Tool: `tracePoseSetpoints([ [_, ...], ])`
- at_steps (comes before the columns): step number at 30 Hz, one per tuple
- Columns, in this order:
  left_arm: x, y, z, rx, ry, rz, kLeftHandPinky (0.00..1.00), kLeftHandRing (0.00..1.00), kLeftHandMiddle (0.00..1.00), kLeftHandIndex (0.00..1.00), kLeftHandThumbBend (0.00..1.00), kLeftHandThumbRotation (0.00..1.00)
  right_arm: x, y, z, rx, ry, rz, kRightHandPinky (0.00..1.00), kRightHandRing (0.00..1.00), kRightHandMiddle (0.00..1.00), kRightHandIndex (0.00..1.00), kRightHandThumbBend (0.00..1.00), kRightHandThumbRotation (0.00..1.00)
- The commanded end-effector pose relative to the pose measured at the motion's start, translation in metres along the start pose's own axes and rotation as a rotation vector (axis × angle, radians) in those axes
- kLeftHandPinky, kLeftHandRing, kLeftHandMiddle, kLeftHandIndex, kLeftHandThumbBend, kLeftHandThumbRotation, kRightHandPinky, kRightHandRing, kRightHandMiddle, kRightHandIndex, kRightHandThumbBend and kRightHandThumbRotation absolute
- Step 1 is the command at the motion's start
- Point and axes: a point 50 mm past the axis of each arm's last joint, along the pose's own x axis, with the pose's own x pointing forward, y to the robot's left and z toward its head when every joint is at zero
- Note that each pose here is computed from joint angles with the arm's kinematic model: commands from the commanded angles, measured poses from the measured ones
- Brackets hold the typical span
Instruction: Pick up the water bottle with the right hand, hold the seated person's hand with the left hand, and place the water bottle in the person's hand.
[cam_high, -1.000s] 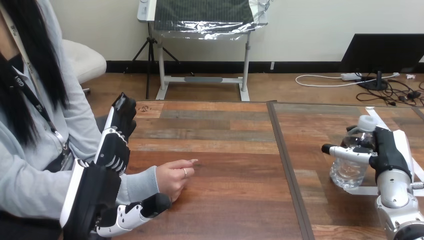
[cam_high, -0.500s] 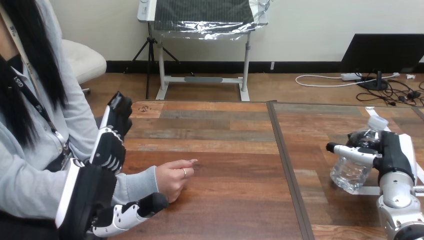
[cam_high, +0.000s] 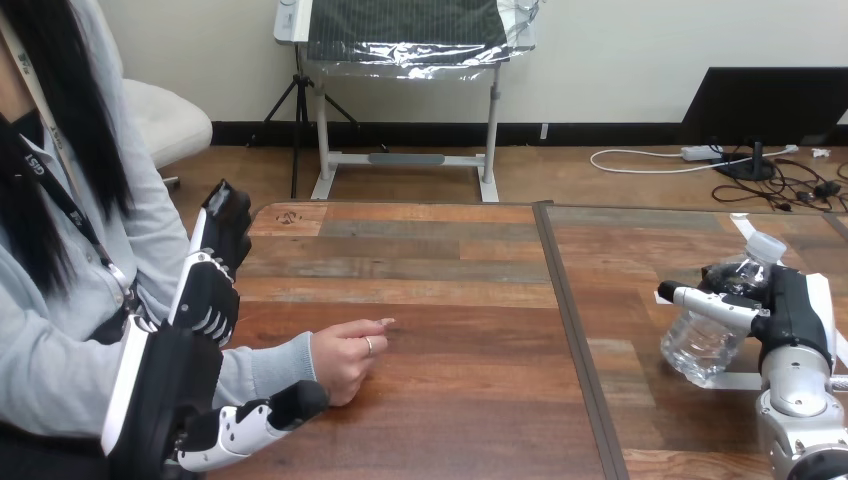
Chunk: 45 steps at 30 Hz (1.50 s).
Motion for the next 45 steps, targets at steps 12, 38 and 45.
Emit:
tracePoseSetpoints([
  [12,0.016,0.01,0.012,0.255,-0.03,-0.035,0.93,1.0,1.0,1.0,1.0,0.59,0.005,0.014,0.052,0.128,-0.226,0.063,0.38,0.43,0.49,0.51,0.8,0.0],
  [38,0.025,0.023,0.012,0.618,0.101,-0.128,0.88,0.97,0.98,0.97,1.0,0.41,-0.003,0.037,0.089,0.128,-0.435,0.184,0.3,0.35,0.44,0.47,0.82,0.0],
  [45,0.028,0.03,0.01,0.676,0.126,-0.171,0.82,0.95,0.96,0.95,1.0,0.36,-0.006,0.045,0.099,0.187,-0.478,0.244,0.3,0.35,0.44,0.47,0.81,0.0],
])
